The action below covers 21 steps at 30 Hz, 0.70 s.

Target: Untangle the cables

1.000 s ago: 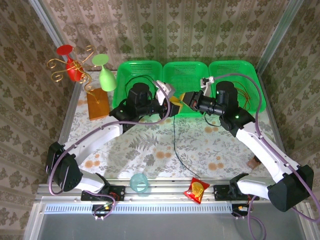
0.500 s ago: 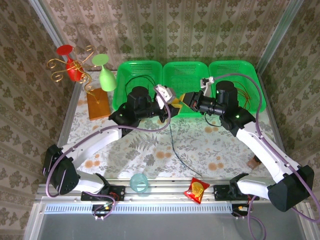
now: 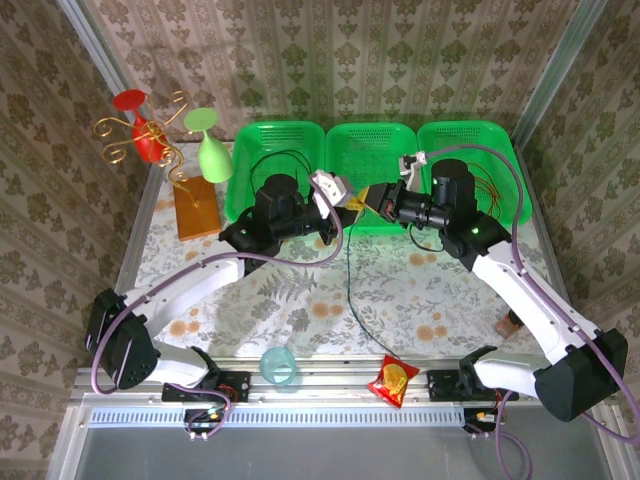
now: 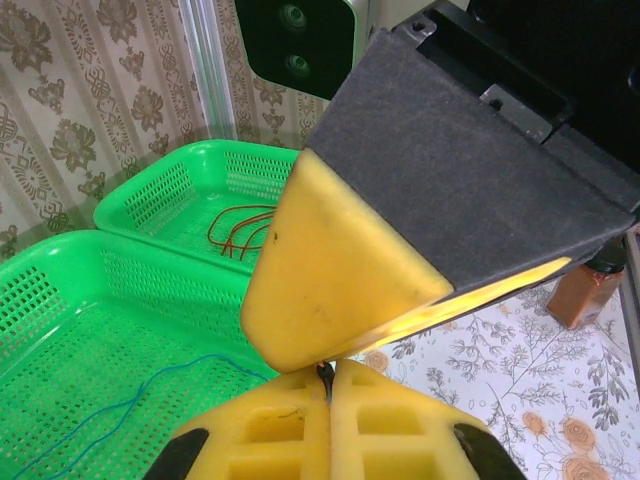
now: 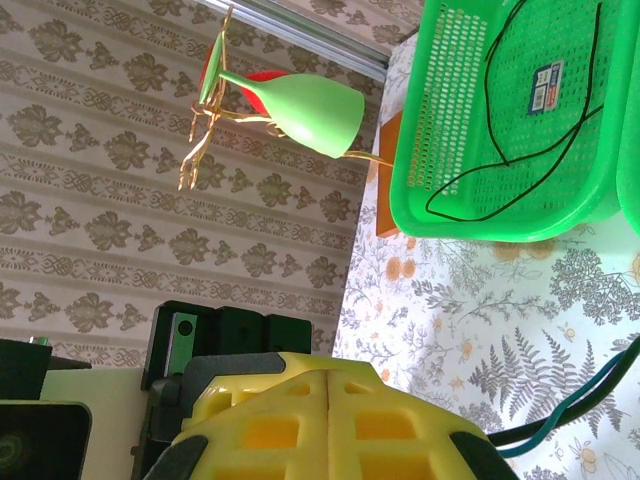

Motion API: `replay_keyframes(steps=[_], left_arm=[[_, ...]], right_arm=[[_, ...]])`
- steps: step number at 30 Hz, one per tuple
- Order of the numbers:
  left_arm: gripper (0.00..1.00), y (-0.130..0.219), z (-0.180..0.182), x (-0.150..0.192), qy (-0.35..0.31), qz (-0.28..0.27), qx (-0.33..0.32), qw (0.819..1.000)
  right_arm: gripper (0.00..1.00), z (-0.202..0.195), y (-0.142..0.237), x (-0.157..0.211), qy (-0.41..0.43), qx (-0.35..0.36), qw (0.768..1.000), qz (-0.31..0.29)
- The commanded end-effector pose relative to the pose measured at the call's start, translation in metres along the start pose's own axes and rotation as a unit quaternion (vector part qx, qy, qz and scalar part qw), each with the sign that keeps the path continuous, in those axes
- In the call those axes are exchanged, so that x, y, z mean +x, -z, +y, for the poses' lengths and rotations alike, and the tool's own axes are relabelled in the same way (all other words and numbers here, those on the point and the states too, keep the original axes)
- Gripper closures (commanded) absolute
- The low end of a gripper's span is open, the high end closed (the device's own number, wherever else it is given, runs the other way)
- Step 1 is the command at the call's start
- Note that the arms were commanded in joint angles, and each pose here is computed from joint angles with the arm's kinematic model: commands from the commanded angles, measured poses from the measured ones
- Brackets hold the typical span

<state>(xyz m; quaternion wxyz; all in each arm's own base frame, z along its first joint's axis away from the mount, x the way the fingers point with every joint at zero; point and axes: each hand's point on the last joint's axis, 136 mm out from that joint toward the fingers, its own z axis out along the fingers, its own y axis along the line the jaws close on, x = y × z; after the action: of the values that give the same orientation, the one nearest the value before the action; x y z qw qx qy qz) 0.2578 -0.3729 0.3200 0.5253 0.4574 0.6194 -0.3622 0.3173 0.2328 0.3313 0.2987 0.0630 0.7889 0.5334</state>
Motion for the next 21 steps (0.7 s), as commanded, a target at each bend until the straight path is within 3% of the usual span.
replay_keyframes(steps=[1, 3, 5, 6, 8, 12, 21], left_arm=[[1.0, 0.004, -0.005, -0.012, -0.008, -0.027, 0.006, 1.0], [1.0, 0.006, -0.004, -0.011, -0.002, -0.026, 0.003, 1.0], [1.0, 0.008, -0.002, -0.011, 0.003, -0.025, -0.001, 1.0], [1.0, 0.01, -0.002, -0.011, 0.005, -0.027, -0.002, 1.0], [1.0, 0.013, 0.001, -0.012, 0.015, -0.031, -0.006, 0.999], [1.0, 0.018, 0.003, -0.013, 0.027, -0.033, -0.009, 0.999], [1.0, 0.023, 0.004, -0.011, 0.043, -0.028, -0.011, 0.999]], right_arm=[[1.0, 0.016, 0.003, 0.003, 0.014, -0.018, 1.0, 0.013], [0.84, 0.02, 0.006, 0.001, 0.018, -0.026, 0.999, 0.005], [0.54, 0.026, 0.009, -0.002, 0.026, -0.037, 0.999, -0.005], [0.45, 0.028, 0.01, -0.004, 0.027, -0.039, 0.999, -0.009], [0.35, 0.028, 0.014, -0.006, 0.032, -0.036, 0.999, -0.015], [0.35, 0.017, 0.018, -0.008, 0.049, -0.01, 0.998, -0.024], [0.46, -0.019, 0.022, -0.006, 0.069, 0.05, 0.995, -0.054]])
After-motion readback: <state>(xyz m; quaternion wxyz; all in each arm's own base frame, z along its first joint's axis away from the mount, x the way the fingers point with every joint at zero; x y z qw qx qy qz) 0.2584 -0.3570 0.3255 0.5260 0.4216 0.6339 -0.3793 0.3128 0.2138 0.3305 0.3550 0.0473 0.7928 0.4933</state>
